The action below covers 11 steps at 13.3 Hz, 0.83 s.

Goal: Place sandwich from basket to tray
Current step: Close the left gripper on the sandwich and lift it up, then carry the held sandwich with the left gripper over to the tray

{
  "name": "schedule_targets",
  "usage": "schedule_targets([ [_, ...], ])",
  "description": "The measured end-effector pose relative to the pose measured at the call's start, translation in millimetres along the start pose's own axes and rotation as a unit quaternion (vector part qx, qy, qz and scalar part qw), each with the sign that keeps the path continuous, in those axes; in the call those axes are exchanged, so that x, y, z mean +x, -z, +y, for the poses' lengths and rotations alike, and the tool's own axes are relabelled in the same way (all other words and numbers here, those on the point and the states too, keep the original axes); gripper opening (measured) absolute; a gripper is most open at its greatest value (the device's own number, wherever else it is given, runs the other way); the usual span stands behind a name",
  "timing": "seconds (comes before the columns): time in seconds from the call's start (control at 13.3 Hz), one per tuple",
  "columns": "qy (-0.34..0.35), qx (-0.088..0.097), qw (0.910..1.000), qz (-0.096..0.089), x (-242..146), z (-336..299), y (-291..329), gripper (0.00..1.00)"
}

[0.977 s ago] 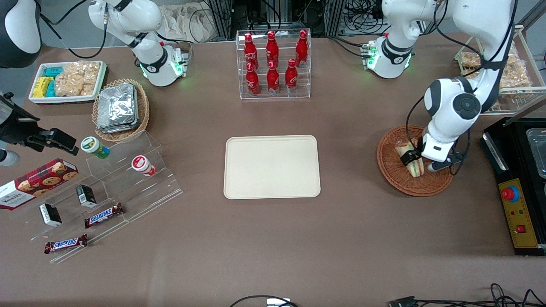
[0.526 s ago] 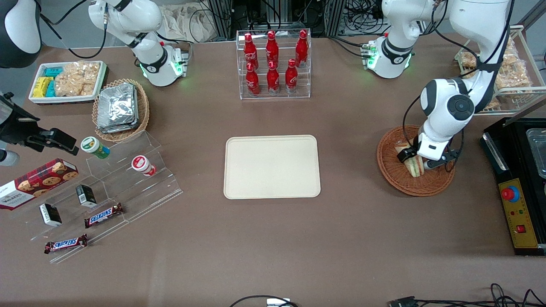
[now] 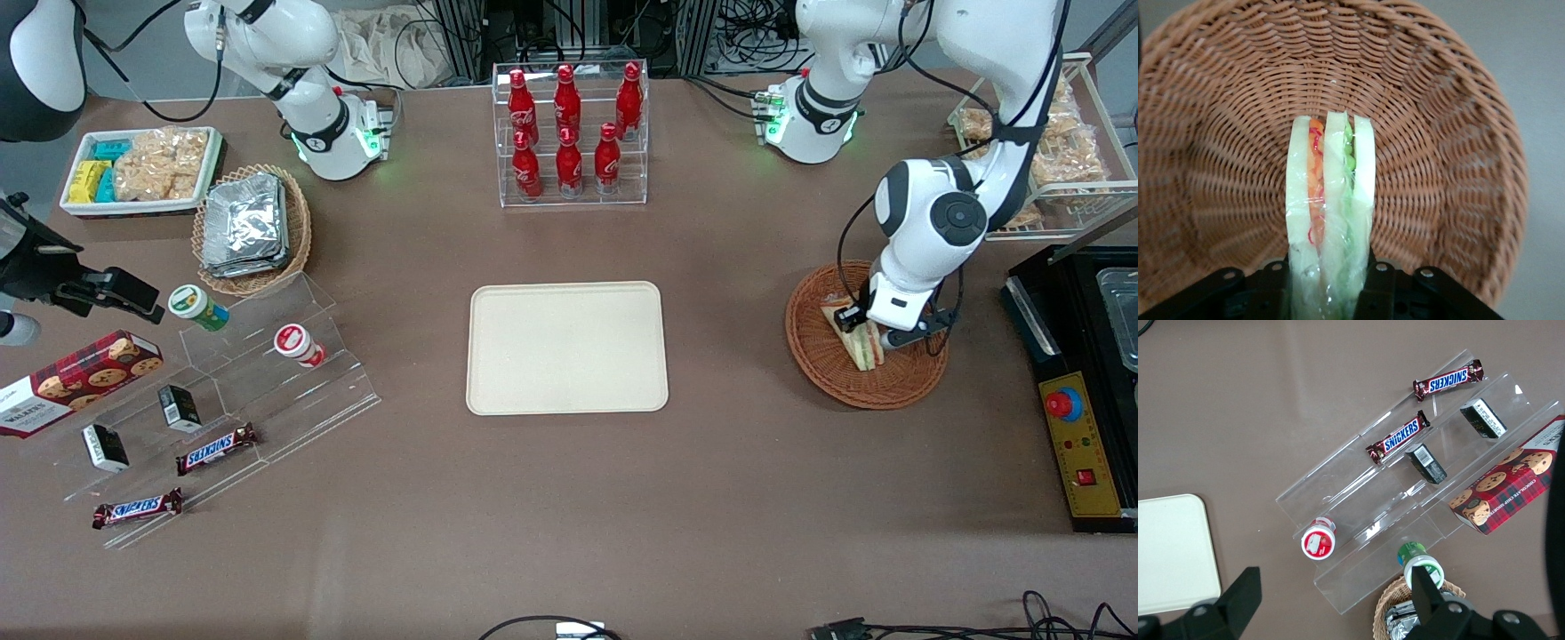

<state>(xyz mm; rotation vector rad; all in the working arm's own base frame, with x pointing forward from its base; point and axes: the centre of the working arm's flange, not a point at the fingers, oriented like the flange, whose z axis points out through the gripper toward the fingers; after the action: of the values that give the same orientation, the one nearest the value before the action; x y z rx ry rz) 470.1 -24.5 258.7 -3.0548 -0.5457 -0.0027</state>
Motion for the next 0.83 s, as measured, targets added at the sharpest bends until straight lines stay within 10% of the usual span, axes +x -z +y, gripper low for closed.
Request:
schedule_targets([
  [0.38,-0.023,0.026,0.9986,-0.039,14,16,224,0.19],
  [0.83,-0.117,0.024,0.9926,-0.021,8,60,368,0.17],
])
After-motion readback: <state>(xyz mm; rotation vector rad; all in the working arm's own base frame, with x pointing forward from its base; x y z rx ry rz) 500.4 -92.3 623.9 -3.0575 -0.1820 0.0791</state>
